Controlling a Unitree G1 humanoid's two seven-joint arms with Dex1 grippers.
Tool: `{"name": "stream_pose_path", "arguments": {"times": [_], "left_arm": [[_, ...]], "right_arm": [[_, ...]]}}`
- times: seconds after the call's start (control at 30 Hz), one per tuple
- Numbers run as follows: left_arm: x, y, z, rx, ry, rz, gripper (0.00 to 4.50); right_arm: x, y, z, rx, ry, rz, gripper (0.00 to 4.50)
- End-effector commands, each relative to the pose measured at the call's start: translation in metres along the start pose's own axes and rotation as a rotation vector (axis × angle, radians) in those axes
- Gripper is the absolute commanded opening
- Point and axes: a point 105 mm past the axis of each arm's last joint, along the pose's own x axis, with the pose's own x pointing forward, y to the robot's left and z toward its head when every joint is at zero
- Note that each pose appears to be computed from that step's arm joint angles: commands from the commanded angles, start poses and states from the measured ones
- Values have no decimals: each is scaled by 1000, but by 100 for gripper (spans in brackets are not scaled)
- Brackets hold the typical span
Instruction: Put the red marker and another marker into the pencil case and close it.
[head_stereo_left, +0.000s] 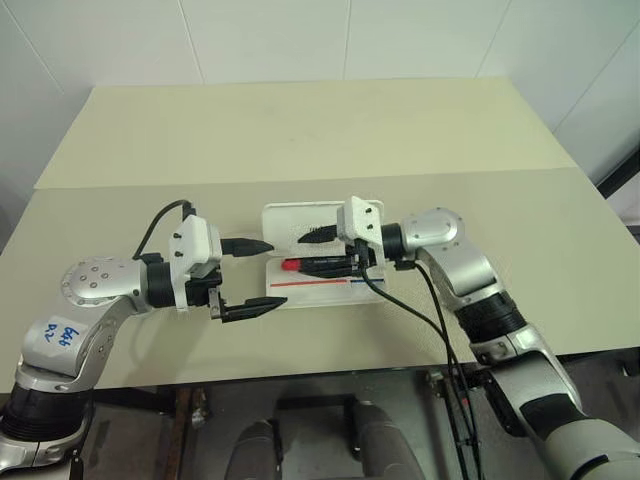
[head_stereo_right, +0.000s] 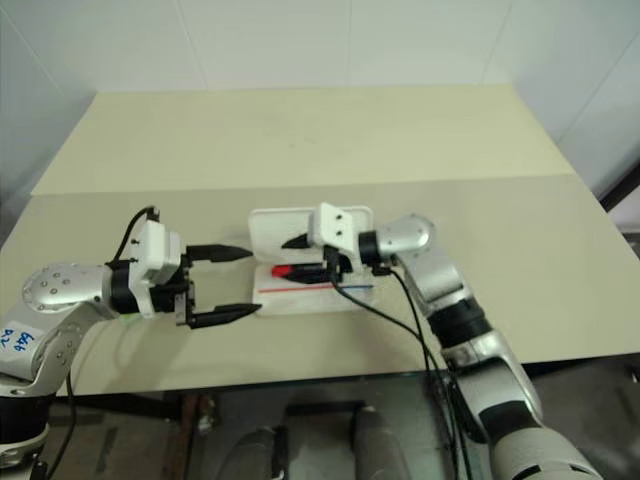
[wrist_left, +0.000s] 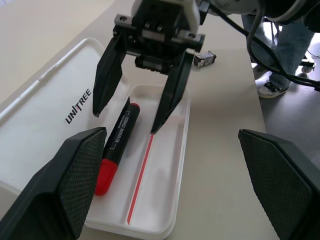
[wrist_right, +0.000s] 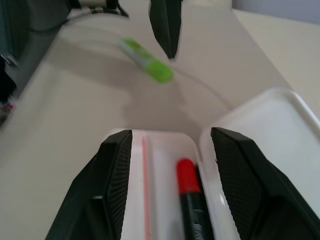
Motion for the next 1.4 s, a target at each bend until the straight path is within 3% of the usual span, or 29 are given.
{"name": "stream_pose_path", "arguments": {"times": [0.03,0.13,0.17,0.37,0.57,0.97,1.4], "left_arm": [[0,-2,8,26,-26,-11,450],[-1,-3,7,21,-25,-11,450],[-1,-3,7,19,-25,-10,450],[-11,1,2,10,-11,52,450],[-51,23,-14,2,23,259,450],[-132,34,-75,-67,204,483,450],[-137,39,-117,-166,253,481,450]], "right_arm": [[-26,7,23,-1,-69,-45,325],[-47,16,21,25,-63,-82,430],[-54,18,21,34,-62,-103,447],[-101,23,15,42,-20,-237,447],[-126,29,7,56,32,-293,447],[-115,25,10,43,-1,-325,447],[-112,23,21,18,-3,-335,447]]}}
